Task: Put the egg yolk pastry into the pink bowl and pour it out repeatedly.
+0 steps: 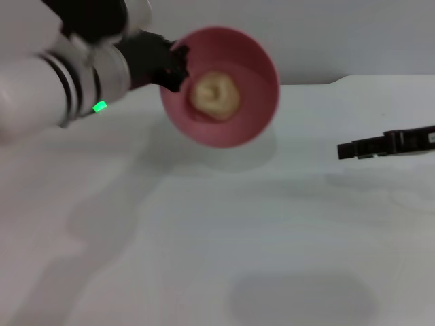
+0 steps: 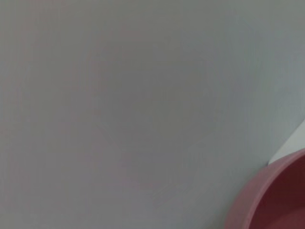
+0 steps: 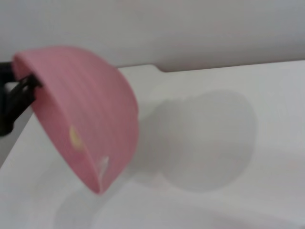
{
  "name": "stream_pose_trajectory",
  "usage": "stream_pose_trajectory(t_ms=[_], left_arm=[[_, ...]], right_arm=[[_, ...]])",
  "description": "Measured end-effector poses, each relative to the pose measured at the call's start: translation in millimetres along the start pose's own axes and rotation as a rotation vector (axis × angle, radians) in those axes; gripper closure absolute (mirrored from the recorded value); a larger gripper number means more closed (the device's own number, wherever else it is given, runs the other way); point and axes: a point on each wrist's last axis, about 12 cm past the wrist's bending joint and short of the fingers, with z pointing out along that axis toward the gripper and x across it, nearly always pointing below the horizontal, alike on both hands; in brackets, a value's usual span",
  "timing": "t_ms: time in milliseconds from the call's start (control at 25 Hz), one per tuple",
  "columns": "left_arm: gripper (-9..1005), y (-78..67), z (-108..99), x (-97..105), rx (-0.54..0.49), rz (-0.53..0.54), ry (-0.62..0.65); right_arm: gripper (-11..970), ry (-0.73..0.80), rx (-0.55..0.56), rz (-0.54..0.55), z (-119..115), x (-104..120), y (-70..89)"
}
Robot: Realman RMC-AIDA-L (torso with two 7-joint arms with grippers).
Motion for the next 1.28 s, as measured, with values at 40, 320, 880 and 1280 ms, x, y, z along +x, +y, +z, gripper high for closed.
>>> stream_pose_trajectory(t_ms=[40,320,880,1280], left_arm=[[997,-5.3,-1,1,-0.013,0.028,-0.028],[999,-52.8,-11,19,-0.25,0.382,-0.339],[998,-94.0,5,54,-0.474,0.954,-0.492],[998,-30.3,14,33,-0.47,0.341,-0.272]], right_arm=[[373,0.0,0.0,0.0,0,0,0.0],[373,-0.016,0.019,0.04,-6,8,-8.9],[372,-0.025,0.027,0.039,-5,7,-9.7],[372,0.008,0.018,-0.017,4,0,-1.7]])
